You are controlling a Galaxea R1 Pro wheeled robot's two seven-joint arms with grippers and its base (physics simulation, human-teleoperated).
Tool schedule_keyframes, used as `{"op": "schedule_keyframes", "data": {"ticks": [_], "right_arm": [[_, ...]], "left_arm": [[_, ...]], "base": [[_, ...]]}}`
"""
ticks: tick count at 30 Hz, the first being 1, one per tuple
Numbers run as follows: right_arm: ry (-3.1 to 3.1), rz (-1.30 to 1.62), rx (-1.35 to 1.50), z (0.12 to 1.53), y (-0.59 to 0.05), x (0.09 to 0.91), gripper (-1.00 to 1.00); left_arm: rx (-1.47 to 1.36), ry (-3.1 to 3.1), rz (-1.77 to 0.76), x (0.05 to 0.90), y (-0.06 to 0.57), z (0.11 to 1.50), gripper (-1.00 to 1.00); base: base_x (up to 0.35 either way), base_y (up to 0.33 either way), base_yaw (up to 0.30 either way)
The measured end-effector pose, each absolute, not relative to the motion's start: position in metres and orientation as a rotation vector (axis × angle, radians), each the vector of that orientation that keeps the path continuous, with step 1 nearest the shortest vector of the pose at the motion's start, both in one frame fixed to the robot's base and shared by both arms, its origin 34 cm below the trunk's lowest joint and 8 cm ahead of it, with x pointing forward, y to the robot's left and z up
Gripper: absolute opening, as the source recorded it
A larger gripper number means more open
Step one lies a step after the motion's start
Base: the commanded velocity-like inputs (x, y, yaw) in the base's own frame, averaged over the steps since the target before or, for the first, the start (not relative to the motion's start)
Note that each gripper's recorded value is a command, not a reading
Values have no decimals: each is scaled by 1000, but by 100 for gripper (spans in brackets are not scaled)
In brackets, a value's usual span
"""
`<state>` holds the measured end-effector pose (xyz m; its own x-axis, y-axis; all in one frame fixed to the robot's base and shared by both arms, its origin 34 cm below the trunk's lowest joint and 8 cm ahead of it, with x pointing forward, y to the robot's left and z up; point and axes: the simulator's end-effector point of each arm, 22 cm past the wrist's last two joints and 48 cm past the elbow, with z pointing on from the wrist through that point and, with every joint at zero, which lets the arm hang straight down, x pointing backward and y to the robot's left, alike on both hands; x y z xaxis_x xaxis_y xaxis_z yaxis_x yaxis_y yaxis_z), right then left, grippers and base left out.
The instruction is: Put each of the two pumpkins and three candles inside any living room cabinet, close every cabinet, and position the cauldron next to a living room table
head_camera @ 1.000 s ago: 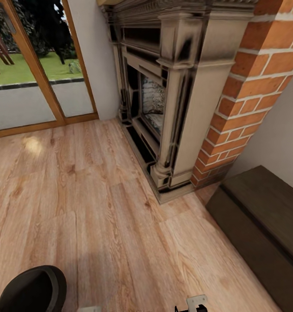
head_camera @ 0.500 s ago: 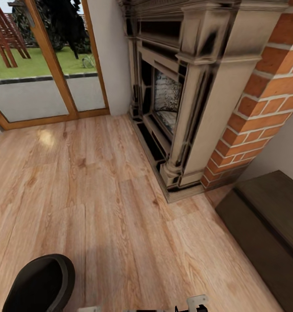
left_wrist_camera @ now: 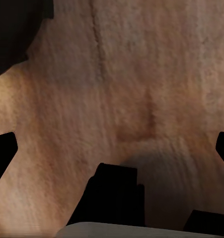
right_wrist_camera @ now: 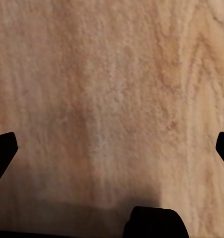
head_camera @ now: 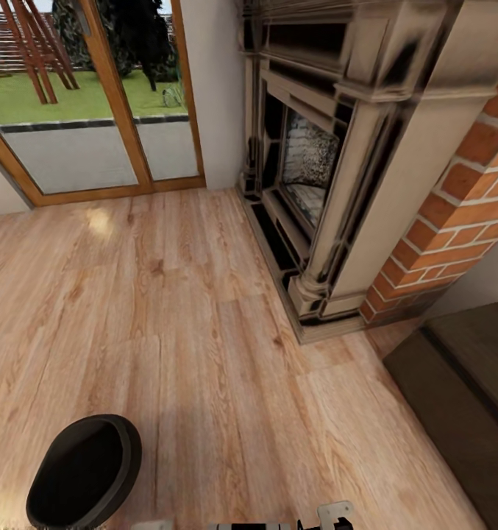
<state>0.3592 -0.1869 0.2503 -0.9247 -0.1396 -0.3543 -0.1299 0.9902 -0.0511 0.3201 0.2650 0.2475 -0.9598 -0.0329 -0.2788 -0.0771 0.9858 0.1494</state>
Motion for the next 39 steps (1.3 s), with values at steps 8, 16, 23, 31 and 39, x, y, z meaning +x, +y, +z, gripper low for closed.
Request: {"op": "schedule_keyframes", "data": {"ticks": [8, 16, 23, 31, 39], "right_arm": [[2781, -38, -195, 248, -187, 355, 100], [2792, -37, -196, 245, -187, 350, 100], [2801, -37, -196, 243, -187, 346, 100], [2811, -70, -192, 240, -194, 342, 100], [2821, -84, -191, 238, -195, 338, 100]], "left_arm": [[-79, 2863, 233, 316, 266, 245, 100], [-80, 2876, 225, 310, 262, 243, 100], [-80, 2886, 226, 306, 261, 241, 100], [-78, 2898, 229, 301, 262, 239, 100], [-77, 2909, 233, 297, 263, 237, 100]], "base": [[0, 0, 175], [0, 0, 175], [0, 0, 175], [0, 0, 175], [0, 0, 175]]}}
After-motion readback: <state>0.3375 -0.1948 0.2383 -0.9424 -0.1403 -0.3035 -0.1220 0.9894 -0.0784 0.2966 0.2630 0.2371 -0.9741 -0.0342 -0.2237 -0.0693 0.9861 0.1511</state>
